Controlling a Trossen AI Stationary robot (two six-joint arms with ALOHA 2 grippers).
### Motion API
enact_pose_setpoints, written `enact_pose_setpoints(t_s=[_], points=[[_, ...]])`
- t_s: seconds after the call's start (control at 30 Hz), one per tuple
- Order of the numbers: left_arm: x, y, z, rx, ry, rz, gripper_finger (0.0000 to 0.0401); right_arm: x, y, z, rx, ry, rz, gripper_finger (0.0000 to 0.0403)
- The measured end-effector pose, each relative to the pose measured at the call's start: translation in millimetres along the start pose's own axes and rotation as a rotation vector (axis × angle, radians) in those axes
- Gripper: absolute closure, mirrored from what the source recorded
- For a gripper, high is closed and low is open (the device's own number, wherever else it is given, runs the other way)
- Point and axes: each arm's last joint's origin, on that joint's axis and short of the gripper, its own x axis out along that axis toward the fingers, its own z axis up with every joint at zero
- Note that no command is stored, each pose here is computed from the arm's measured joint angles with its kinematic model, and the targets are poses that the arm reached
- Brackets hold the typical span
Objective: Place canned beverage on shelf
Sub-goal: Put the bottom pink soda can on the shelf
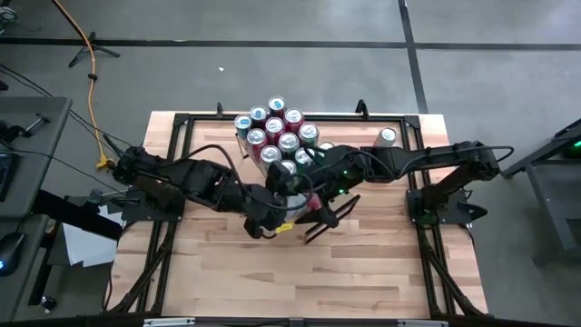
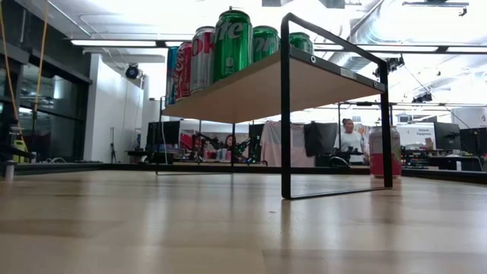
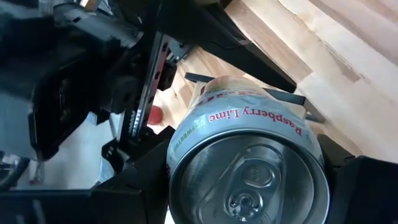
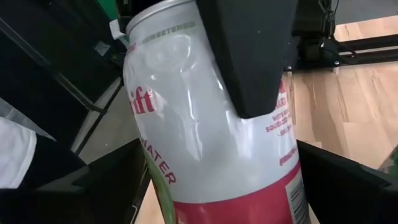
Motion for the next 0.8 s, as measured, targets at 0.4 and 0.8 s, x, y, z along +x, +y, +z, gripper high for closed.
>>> enact_pose_setpoints(t_s=[0.4,0.8], points=[[-1.4,-2.6,1.9,0.072,-0.012,-0.01,0.0177,-0.1,1.3,-0.4,0.053,0.011,0.039,0.0109],[-1.9,-5.1,3.3,0.003,0.009,0.02,0.0173,-7.6,3.9,-1.3,0.069,0.037,0.066,0.0119]])
